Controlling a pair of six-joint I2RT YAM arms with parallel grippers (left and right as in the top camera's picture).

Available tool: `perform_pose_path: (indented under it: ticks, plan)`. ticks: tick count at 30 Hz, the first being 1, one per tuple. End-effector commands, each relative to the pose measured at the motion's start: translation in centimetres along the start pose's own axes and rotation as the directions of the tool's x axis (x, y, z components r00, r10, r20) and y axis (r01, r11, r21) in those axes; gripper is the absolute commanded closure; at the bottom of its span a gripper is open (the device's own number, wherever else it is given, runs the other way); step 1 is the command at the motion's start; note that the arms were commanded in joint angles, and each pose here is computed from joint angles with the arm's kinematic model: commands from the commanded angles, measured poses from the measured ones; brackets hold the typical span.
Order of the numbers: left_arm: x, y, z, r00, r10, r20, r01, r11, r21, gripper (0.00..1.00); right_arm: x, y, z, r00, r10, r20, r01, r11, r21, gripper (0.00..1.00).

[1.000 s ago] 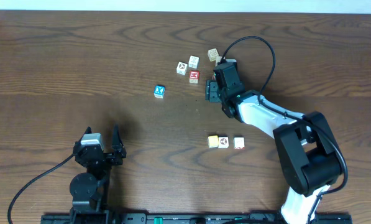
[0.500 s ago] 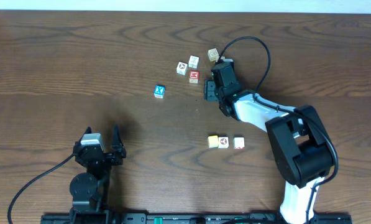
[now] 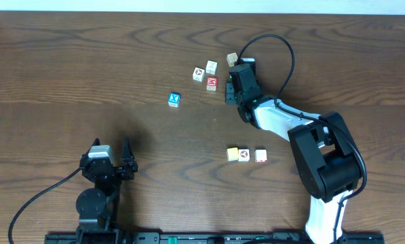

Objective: Lift 4 blocks
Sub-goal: 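Move the right gripper over the red 3 block and lower, then close the right gripper on the red 3 block and lift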

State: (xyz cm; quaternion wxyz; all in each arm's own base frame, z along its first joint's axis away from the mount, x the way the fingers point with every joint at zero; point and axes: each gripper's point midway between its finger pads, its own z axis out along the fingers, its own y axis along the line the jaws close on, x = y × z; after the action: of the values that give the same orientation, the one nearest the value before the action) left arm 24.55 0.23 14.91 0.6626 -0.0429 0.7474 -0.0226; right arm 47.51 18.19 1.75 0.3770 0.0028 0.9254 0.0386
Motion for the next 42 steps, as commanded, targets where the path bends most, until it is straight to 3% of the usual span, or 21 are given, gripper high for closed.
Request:
perform_pose_path:
  ticks: [1, 14, 29, 42]
  plan:
    - [1.8, 0.4, 0.1, 0.998, -0.01, -0.057, 0.009, 1.0, -0.022, 0.26, -0.9, -0.3, 0.2, 1.0, -0.017, 0.025, 0.017, 1.0, 0.026, 0.52]
    - [1.8, 0.4, 0.1, 0.998, -0.01, -0.057, 0.009, 1.0, -0.022, 0.26, 0.2, -0.1, 0.1, 0.999, -0.028, -0.019, 0.028, 1.0, 0.014, 0.78]
    - [1.8, 0.4, 0.1, 0.998, -0.01, -0.057, 0.009, 1.0, -0.022, 0.26, -1.1, 0.7, -2.7, 0.999, -0.043, -0.015, 0.043, 0.999, 0.004, 0.84]
    - [1.8, 0.4, 0.1, 0.998, -0.01, -0.057, 0.009, 1.0, -0.022, 0.26, -2.6, -2.5, -12.2, 0.994, -0.066, -0.085, 0.074, 0.993, 0.088, 0.97]
